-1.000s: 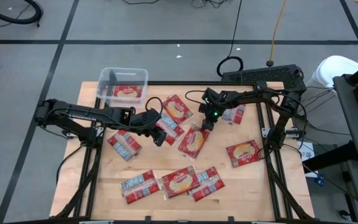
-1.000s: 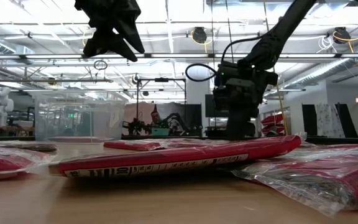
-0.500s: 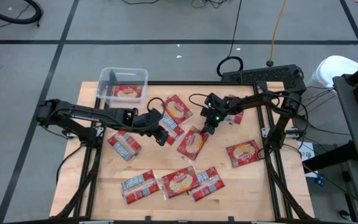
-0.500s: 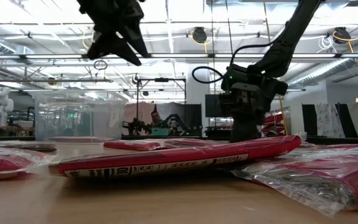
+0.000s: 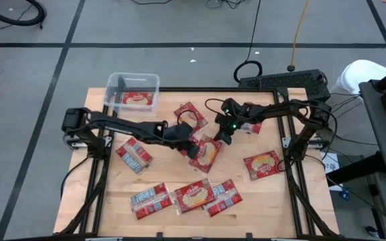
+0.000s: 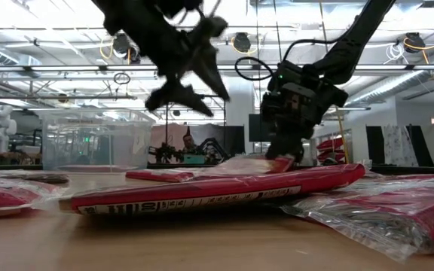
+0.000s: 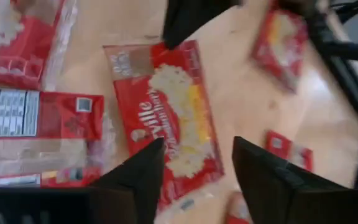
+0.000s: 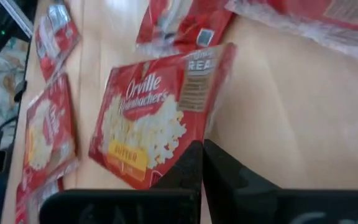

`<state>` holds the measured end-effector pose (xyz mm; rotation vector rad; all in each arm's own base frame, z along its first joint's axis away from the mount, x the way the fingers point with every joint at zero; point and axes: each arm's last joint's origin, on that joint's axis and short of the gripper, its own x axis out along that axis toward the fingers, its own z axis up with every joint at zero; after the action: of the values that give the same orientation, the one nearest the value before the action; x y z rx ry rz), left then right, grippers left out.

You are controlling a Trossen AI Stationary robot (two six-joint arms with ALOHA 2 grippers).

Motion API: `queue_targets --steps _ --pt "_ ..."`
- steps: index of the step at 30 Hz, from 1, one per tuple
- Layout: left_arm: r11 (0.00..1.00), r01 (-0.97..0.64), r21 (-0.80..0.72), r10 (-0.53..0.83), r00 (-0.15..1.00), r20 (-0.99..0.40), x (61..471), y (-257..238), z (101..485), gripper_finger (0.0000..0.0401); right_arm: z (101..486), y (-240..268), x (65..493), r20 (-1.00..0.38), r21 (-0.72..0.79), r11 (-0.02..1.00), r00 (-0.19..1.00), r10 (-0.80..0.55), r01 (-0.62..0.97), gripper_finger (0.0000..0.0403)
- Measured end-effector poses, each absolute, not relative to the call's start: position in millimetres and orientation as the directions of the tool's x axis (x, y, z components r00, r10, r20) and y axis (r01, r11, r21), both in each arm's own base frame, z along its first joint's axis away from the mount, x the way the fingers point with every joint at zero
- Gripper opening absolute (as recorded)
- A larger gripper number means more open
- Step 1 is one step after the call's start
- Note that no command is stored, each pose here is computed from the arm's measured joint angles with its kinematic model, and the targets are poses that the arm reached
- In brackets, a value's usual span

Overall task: Sort popcorn bags into baskets
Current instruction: Put the popcorn pack into the transparent bin

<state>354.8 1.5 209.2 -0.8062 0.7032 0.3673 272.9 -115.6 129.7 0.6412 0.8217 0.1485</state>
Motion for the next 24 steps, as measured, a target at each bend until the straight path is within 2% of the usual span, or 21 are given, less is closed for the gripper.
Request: queue_targets --steps 5,9,16,22,24 --pt "0.647 -0.551 -0.527 0.011 0.698 -0.716 366.7 2.8 184.4 0.0258 136.1 -112.0 275.1 -0.615 0.538 0.842 0.700 0.363 0.036 0.0000" --pt "0.675 -0.525 -0.518 0.001 0.703 -0.711 373.4 2.5 172.1 0.0278 140.2 -107.7 277.3 -0.603 0.480 0.876 0.708 0.368 -0.047 0.0000" --pt "0.730 -0.513 -0.452 0.016 0.673 -0.739 372.6 9.0 164.2 0.0280 146.0 -100.7 279.7 -0.590 0.402 0.903 0.713 0.380 -0.148 0.0000" --pt "0.738 -0.523 -0.427 0.057 0.679 -0.732 368.9 12.9 176.2 0.0267 145.9 -97.8 280.7 -0.590 0.386 0.906 0.708 0.387 -0.172 0.0000" --pt "0.741 -0.544 -0.394 0.059 0.636 -0.769 363.3 12.9 173.3 0.0260 146.4 -96.0 281.2 -0.589 0.380 0.907 0.707 0.390 -0.184 0.0000"
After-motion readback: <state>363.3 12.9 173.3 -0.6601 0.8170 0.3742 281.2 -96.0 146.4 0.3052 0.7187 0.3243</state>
